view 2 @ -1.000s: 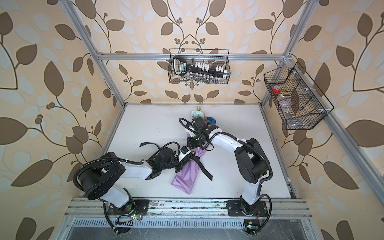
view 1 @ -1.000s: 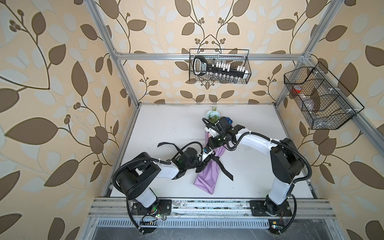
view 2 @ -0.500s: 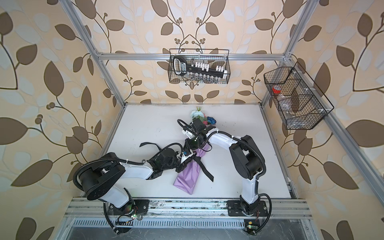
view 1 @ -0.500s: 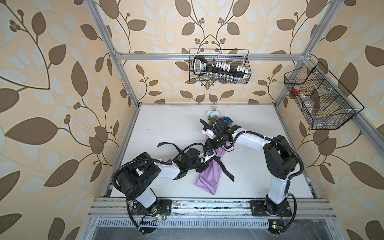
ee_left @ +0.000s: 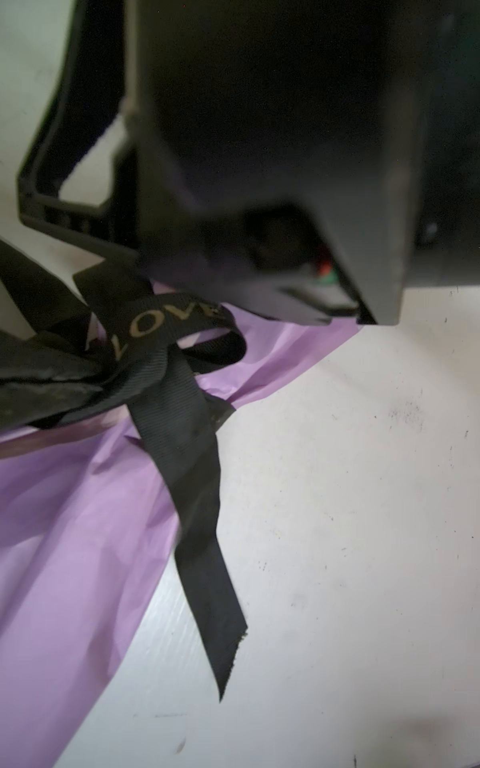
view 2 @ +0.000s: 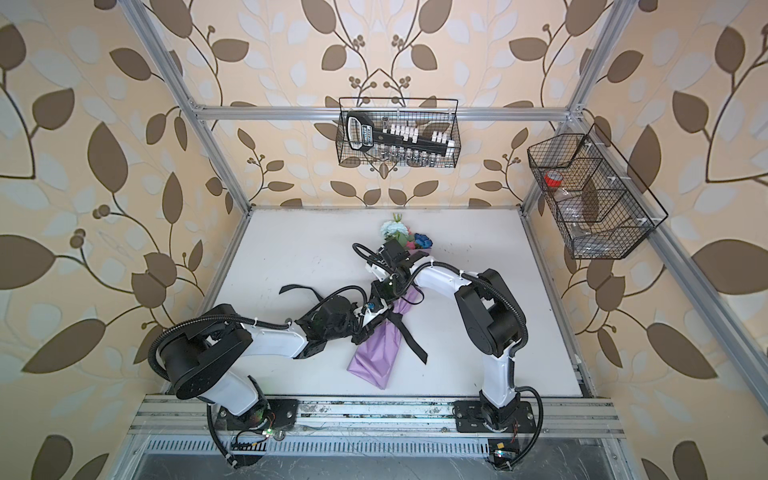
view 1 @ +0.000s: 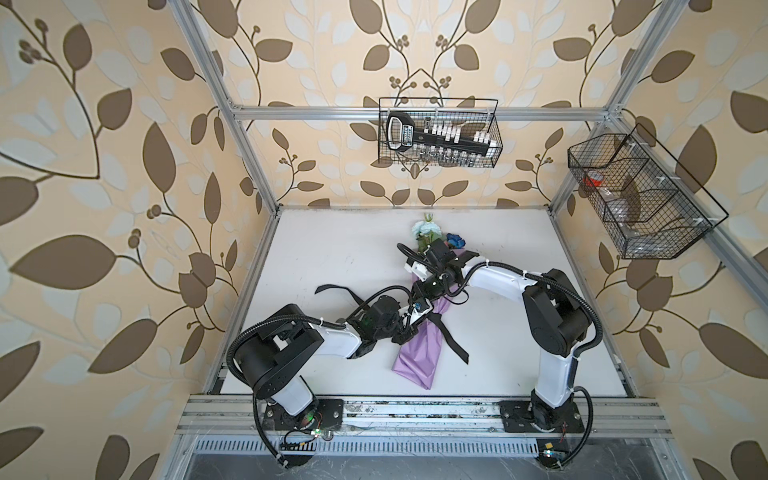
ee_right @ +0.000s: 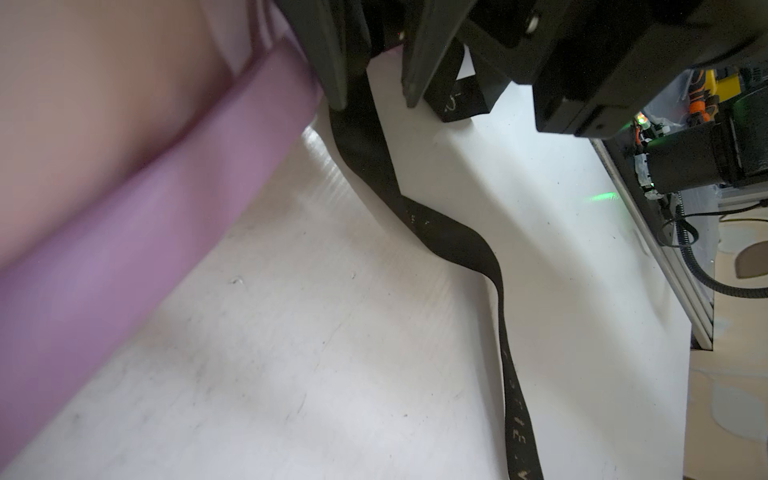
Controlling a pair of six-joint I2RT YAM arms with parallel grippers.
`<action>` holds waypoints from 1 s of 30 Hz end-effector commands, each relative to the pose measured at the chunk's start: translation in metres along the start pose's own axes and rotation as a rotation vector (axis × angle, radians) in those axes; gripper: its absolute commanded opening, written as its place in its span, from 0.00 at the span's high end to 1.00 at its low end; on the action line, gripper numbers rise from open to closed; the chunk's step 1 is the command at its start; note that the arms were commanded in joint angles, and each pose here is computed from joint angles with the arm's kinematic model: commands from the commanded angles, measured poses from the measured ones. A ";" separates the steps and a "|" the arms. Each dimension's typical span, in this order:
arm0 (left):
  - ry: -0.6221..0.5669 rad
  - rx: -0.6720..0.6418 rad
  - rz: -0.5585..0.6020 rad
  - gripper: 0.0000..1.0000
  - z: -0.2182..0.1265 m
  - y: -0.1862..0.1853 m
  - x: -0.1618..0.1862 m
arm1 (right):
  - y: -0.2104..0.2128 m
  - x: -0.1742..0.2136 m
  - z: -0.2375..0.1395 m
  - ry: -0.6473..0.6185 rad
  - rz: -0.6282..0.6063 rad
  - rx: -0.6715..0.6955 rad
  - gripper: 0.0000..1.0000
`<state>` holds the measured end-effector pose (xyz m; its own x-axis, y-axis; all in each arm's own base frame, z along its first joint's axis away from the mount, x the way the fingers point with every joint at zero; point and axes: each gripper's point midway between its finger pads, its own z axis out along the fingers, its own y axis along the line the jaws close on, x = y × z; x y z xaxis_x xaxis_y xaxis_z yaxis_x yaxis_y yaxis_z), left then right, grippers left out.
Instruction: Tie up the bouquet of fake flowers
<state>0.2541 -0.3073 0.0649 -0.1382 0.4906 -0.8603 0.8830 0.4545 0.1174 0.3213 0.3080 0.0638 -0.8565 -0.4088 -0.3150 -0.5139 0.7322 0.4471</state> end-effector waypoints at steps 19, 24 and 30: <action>-0.016 0.009 0.013 1.00 0.003 -0.001 -0.011 | -0.009 0.005 0.000 0.023 -0.035 0.062 0.68; -0.008 0.019 0.015 1.00 0.004 -0.003 -0.009 | -0.012 0.008 -0.005 0.026 -0.037 0.090 0.65; -0.003 0.022 0.014 1.00 0.005 -0.003 -0.008 | -0.012 0.006 -0.008 0.021 -0.038 0.102 0.64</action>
<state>0.2537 -0.3067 0.0602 -0.1536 0.5072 -0.8480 0.8845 0.4532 0.1108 0.3264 0.2971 0.0591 -0.8454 -0.4284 -0.3189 -0.5277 0.7623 0.3747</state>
